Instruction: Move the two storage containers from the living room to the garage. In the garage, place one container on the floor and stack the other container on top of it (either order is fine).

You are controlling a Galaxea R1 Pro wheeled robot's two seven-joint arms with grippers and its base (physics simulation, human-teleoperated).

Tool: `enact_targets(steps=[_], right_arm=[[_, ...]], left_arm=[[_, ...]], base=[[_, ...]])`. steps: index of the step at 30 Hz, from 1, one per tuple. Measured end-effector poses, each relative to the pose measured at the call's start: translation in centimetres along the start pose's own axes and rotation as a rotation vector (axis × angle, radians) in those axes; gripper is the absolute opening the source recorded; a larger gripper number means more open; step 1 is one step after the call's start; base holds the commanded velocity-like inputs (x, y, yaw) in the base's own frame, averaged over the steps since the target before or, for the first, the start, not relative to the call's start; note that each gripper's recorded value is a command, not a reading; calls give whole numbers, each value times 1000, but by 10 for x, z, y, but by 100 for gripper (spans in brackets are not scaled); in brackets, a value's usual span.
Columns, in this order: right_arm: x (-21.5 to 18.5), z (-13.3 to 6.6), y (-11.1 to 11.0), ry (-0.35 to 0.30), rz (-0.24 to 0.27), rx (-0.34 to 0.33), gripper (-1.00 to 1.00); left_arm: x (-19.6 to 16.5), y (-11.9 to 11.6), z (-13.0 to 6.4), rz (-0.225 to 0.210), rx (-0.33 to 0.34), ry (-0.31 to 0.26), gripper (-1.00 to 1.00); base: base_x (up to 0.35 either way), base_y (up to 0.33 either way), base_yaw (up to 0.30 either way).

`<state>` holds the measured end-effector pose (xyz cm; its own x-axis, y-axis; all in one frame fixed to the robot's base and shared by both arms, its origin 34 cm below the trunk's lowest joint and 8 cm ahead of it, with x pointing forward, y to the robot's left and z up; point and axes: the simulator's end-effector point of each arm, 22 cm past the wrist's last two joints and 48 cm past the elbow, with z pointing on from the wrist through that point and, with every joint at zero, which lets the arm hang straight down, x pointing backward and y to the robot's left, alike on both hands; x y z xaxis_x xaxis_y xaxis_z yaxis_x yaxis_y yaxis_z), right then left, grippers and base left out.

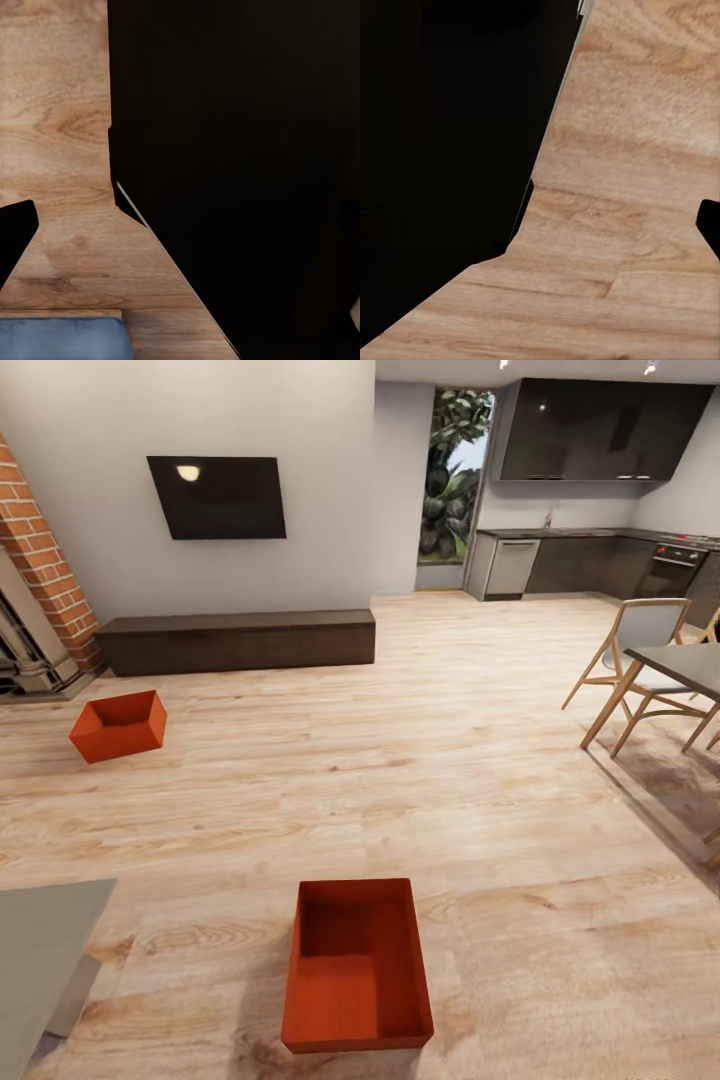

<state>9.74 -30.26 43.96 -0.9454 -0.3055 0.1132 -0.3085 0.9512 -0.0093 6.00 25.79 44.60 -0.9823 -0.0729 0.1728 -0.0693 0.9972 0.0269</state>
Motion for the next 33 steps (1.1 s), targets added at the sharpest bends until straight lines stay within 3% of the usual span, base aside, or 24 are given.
enact_targets(steps=[33], right_arm=[[17, 0, 4, 48, -2, -11, 100]], left_arm=[[16, 1, -1, 0, -3, 42, 100]], base=[[0, 0, -2]])
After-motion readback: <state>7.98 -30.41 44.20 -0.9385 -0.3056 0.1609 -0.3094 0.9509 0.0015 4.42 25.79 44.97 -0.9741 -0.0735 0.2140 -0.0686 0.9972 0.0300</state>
